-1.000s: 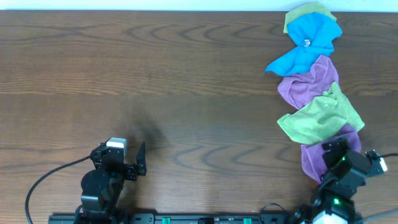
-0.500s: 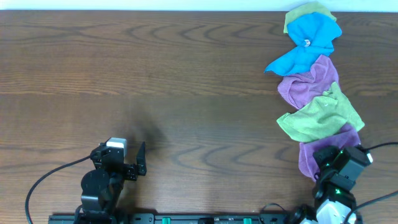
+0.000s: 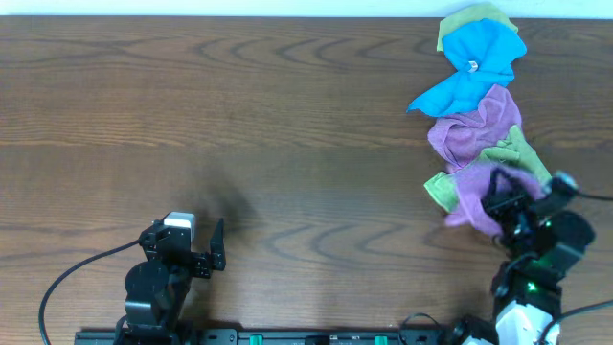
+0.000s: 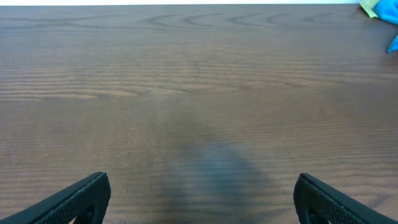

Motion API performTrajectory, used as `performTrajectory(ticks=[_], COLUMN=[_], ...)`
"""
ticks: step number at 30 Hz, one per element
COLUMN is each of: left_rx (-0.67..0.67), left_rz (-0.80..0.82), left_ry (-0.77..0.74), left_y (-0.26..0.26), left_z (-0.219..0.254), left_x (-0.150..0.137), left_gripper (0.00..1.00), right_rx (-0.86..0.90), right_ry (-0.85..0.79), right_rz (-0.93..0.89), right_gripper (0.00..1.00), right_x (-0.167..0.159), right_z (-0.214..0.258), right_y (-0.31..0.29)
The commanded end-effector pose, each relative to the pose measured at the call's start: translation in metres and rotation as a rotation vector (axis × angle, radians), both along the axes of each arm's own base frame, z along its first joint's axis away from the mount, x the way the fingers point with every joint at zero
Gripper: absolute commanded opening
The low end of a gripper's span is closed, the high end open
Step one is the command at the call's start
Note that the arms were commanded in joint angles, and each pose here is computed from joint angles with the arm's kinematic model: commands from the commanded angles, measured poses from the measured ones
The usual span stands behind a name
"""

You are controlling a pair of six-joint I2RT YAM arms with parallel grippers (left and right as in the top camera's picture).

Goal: Fold the cloth
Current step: 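Lift the purple cloth with the right gripper and carry it left to table center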

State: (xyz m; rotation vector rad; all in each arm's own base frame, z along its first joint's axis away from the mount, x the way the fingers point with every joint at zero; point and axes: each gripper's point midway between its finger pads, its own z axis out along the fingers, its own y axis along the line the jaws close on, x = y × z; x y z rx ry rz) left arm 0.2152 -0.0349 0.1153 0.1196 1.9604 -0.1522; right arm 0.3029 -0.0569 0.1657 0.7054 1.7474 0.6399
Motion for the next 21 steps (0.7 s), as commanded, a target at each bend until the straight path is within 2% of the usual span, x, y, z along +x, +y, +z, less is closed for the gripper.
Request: performTrajectory(ticks=[1,10,21], left_rx=[0.006,0.006,0.006], left_rz=[-0.011,-0.011,-0.011], left_ry=[0.011,0.011,0.011], left_y=[-0.001,-0.001,-0.001], left_z=[-0.008,-0.008,-0.008], left_x=[0.000,0.000,0.000], left_gripper=[0.95,0.95,0.95], right_rx=[0.004,-0.009,-0.056], right_ry=[-0.135,-0.199,-0.045], right_rz=[0.273,0.552,0.716], right_gripper=[0.01,0.01,0.01], right_x=[0.004,0.010,0.043], right_z=[0.047,0.085,0.043], right_y=[0.051,0.138,0.221])
